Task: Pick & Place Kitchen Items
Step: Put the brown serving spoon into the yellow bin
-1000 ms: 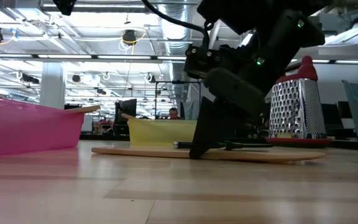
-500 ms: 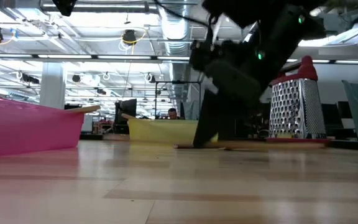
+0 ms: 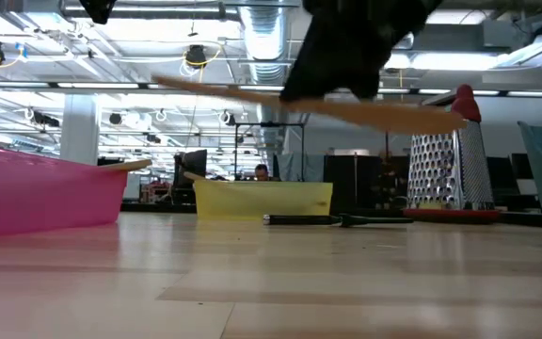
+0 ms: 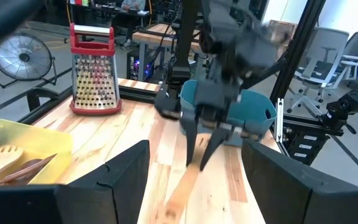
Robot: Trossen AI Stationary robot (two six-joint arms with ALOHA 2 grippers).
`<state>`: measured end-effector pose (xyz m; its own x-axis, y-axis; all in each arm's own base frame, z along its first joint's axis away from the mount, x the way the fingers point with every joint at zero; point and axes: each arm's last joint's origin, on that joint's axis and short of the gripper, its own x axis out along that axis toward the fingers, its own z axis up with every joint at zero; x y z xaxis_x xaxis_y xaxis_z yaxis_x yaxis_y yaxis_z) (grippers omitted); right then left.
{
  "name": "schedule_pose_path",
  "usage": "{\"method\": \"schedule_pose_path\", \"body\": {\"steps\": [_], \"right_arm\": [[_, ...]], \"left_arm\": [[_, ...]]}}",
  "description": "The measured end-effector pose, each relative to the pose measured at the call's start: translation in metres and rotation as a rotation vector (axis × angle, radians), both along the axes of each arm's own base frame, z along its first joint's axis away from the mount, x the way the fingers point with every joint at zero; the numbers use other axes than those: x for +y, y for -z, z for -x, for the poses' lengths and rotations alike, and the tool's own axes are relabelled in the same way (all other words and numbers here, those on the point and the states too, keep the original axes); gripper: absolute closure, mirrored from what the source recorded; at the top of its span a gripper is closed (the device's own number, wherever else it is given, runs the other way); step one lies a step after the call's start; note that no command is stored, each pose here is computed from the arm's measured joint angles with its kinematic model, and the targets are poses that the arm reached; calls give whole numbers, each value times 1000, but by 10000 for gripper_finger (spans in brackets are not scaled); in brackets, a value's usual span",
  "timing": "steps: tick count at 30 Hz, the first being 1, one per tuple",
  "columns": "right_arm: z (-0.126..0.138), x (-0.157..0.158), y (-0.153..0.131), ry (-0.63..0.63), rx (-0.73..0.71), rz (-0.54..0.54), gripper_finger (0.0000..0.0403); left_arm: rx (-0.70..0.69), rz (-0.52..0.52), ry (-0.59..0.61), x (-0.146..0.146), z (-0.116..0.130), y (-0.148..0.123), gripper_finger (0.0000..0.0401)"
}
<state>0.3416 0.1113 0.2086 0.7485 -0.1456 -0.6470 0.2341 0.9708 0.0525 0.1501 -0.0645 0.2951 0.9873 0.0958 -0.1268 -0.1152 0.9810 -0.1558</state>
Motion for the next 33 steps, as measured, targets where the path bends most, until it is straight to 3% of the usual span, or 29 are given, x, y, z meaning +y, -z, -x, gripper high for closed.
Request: {"method": "schedule_pose_path", "body": {"steps": [18,33], "right_arm": [[42,-5,-91,25,-292,74,321],[69,22,-160,-138,-738,168,320]], "left_arm": [[-2,1,0,0,0,0,164],[-4,2,0,0,0,0,164]]}}
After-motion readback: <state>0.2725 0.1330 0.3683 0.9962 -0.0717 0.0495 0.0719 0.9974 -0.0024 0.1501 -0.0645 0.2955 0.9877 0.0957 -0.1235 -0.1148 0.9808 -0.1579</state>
